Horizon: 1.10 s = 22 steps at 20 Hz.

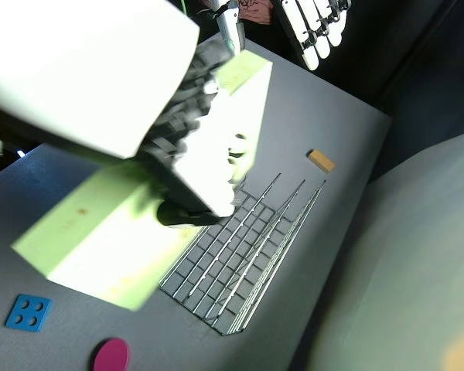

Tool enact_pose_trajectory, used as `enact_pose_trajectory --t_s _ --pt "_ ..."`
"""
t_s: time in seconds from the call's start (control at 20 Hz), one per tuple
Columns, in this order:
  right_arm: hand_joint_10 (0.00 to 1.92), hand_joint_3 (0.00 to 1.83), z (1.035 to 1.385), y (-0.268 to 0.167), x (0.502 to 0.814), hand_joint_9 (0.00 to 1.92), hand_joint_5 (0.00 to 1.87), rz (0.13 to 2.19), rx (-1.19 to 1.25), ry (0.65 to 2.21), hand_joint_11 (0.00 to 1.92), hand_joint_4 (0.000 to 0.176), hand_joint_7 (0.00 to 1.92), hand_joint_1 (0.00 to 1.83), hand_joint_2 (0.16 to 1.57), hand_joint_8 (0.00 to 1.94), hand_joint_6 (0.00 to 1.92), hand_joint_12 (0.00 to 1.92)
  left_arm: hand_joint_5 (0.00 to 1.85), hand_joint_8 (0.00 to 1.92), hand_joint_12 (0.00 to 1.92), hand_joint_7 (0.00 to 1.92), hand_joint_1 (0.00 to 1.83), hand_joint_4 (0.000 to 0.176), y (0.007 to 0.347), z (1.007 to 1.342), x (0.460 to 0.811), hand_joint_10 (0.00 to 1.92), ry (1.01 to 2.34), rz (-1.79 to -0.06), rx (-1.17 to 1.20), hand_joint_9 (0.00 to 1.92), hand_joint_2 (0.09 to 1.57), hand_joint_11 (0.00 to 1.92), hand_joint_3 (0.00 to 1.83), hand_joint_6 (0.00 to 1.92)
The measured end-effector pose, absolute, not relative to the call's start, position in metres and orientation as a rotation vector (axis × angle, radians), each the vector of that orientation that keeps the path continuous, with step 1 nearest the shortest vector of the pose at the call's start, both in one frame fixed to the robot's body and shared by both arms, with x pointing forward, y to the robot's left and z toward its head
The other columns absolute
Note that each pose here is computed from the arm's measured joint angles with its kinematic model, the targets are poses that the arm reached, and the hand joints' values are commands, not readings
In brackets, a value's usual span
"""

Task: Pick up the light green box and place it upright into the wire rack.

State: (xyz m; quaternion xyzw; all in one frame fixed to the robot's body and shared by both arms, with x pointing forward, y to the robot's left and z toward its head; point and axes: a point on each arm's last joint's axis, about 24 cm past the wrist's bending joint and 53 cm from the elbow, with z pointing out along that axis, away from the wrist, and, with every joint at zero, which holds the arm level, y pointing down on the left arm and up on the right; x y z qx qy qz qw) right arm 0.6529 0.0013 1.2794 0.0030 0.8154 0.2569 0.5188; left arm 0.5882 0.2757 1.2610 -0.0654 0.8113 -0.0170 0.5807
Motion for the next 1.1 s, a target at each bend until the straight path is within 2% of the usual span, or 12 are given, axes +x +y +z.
enact_pose_trajectory --t_s 0.3,0.55,1.1 --pt "1.22 0.00 1.270 0.023 0.666 0.76 0.86 0.593 -0.030 1.950 0.61 0.000 0.96 1.23 1.15 1.22 1.01 1.61 0.27 0.00 0.72 0.30 0.05 0.016 0.275 1.261 0.588 0.00 1.895 -0.043 -0.150 0.21 1.20 0.00 0.00 0.00" --pt "1.22 0.00 1.257 0.040 0.664 0.76 0.86 0.600 -0.040 1.986 0.61 0.000 0.96 1.23 1.15 1.22 1.01 1.62 0.27 0.00 0.71 0.30 0.05 0.015 0.275 1.261 0.588 0.00 1.895 -0.043 -0.150 0.21 1.20 0.00 0.00 0.00" --pt "1.23 0.00 1.245 0.052 0.674 0.77 0.84 0.603 -0.021 1.991 0.61 0.000 0.96 1.23 1.16 1.23 1.04 1.62 0.29 0.00 0.70 0.29 0.07 0.014 0.275 1.261 0.588 0.00 1.896 -0.043 -0.151 0.20 1.20 0.00 0.00 0.00"
